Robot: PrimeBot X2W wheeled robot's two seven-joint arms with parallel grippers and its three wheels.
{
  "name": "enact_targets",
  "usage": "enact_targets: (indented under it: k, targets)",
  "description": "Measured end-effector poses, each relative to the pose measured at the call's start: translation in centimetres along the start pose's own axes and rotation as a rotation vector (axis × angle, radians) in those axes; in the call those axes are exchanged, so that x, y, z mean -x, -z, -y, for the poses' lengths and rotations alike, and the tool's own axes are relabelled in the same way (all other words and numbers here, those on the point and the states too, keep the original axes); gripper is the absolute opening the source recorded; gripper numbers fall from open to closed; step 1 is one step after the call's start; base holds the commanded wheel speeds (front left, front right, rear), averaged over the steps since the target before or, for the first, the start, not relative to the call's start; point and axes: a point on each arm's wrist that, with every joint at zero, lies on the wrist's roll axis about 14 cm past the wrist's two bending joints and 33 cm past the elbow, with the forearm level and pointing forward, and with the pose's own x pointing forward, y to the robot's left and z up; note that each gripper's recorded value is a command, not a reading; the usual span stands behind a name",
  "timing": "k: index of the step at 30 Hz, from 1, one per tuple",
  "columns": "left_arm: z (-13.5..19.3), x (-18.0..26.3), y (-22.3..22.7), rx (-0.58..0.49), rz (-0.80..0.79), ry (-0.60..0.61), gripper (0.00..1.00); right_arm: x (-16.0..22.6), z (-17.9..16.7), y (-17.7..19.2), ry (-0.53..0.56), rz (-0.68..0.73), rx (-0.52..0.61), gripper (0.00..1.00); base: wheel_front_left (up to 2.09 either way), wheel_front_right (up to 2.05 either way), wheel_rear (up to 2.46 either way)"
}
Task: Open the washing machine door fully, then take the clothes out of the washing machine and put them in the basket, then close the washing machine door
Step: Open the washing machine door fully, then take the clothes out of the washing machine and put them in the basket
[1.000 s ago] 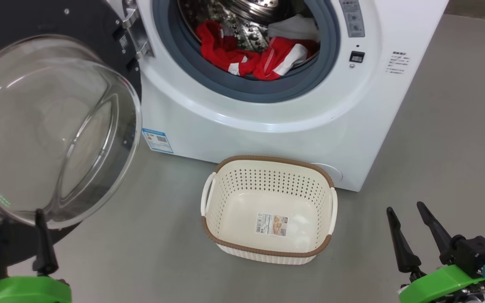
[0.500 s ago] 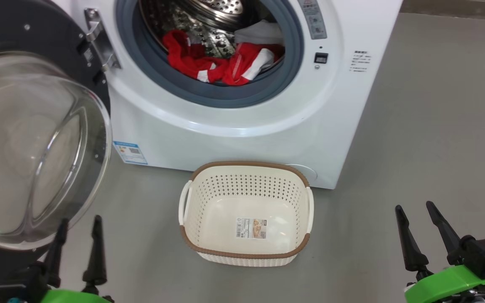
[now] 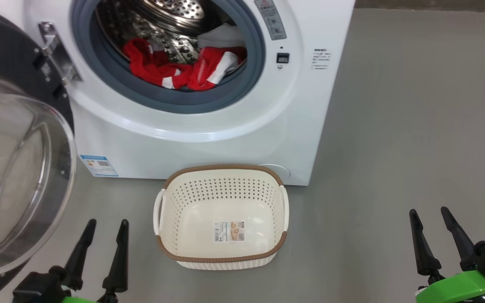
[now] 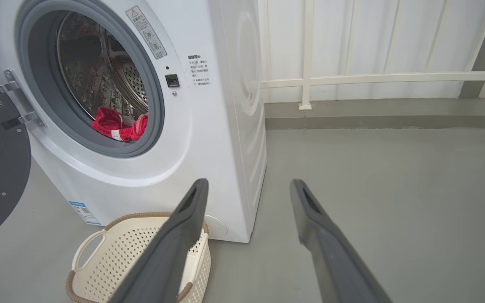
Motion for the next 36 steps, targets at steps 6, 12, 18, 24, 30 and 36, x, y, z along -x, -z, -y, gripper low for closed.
enact_targets:
  k: [6,12,18,24,30,36]
  targets:
    - [1.8,-0.9,0.2,0.019,-0.003,0.054,1.0,0.7,1.3,-0.3,0.039,0.009,0.003,1.0,0.0,0.0,0.0]
    - [3.4,-1.4,0.4,0.029,-0.007,0.103,1.0,1.4,2.4,-0.8,0.072,0.024,0.005,1.0,0.0,0.0,0.0]
    - [4.0,-1.4,0.4,0.032,-0.003,0.122,1.0,1.9,3.4,-1.5,0.105,0.043,0.008,1.0,0.0,0.0,0.0]
    - [4.0,-1.1,0.6,0.032,-0.012,0.124,1.0,2.0,3.6,-1.6,0.109,0.047,0.008,1.0,0.0,0.0,0.0]
    - [3.9,-1.0,0.5,0.029,-0.01,0.123,1.0,1.9,3.4,-1.7,0.105,0.05,0.008,1.0,0.0,0.0,0.0]
    - [4.0,-1.0,0.4,0.027,-0.008,0.127,1.0,1.9,3.3,-1.8,0.102,0.053,0.008,1.0,0.09,-0.09,0.0]
